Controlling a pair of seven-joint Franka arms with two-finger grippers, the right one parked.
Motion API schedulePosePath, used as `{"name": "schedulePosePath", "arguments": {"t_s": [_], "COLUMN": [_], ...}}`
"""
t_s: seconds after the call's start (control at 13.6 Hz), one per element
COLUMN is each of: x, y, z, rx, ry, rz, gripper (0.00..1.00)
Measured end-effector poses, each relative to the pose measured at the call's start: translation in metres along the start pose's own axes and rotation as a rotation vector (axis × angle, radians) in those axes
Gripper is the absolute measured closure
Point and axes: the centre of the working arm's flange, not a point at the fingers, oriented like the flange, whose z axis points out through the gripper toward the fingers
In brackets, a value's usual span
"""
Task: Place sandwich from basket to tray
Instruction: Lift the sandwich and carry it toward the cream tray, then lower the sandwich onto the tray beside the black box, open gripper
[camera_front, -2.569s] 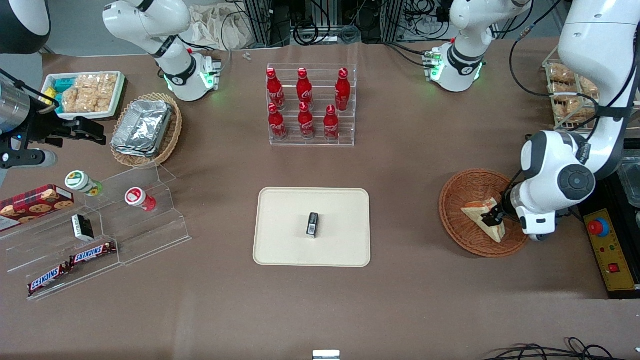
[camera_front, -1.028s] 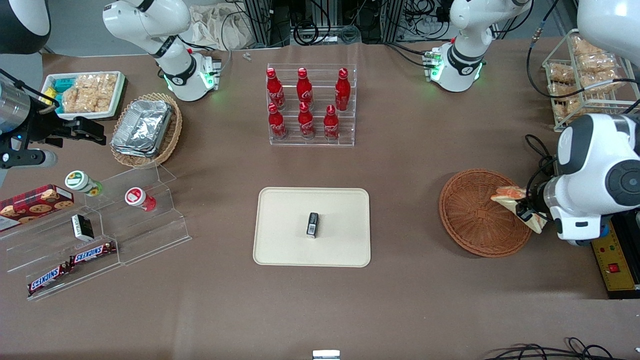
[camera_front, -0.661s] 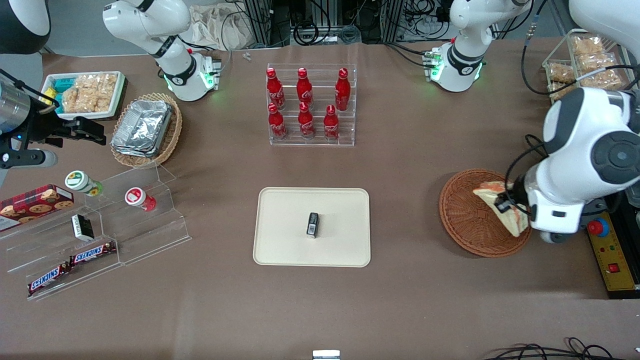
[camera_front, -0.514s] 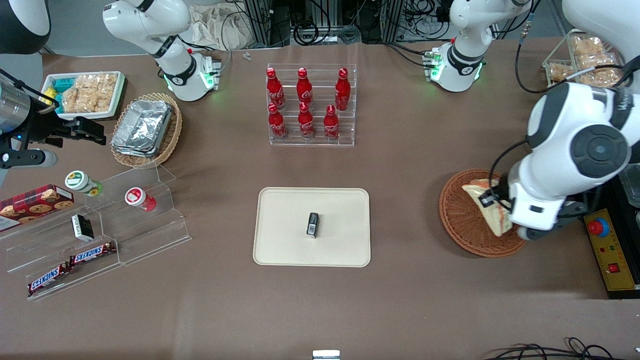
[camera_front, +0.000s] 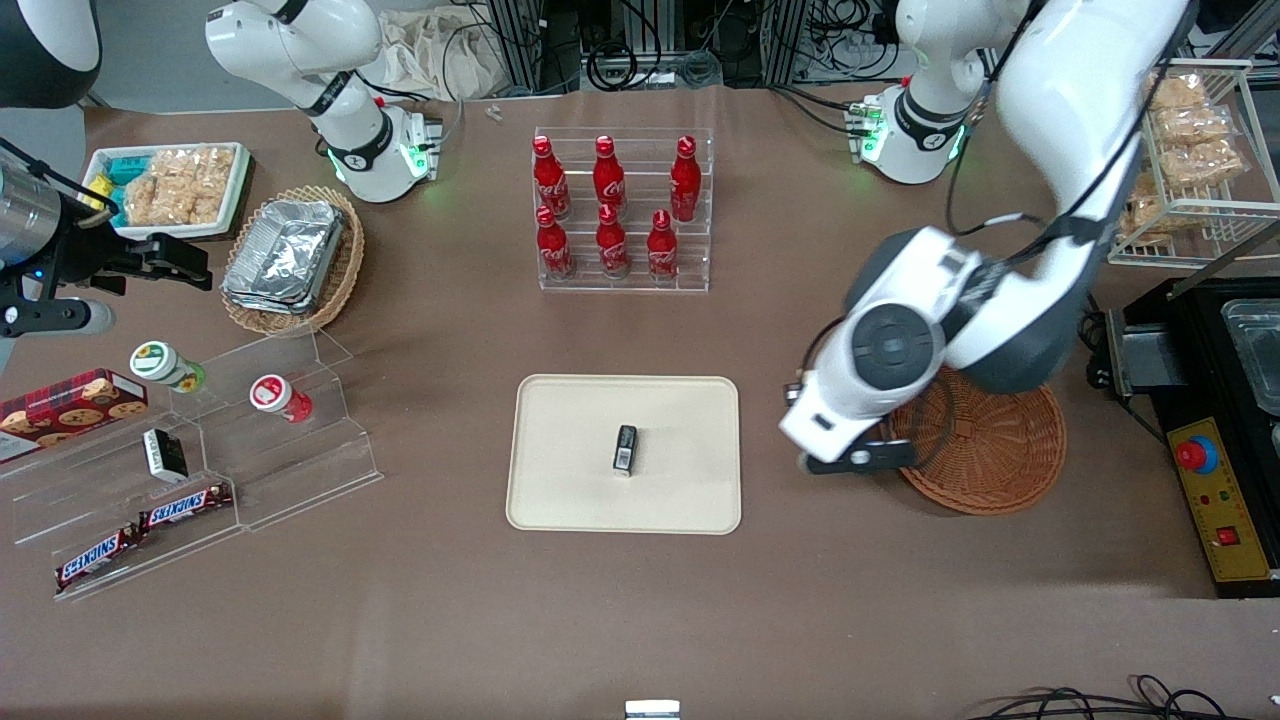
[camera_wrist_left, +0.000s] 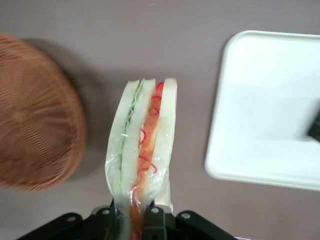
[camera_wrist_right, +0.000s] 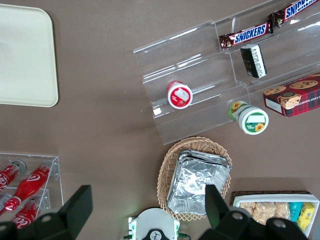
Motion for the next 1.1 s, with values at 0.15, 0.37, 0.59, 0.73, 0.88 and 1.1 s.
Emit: {"name": "schedulePosePath", "arguments": {"t_s": [0.15,0.37,0.59,0.73,0.88,1.1], "x": [0.002,-0.001,-0.009,-0.017,-0.015,-0.004], "y": [0.039,0.074,0.104,0.119,0.121,0.115], "z": [0.035,0.079,0.115,0.13,0.127,0.116], "rx": [-0.043,-0.069,-0.03,-0.012,-0.015,-0.026], "ry": [0.02,0.008,0.053,0.066,0.075,0.096], "rz": [0.031,0.047,0.072,0.086,0.082,0.063], "gripper": [0.81,0.81,0.82,0.82,0.63,0.34]}}
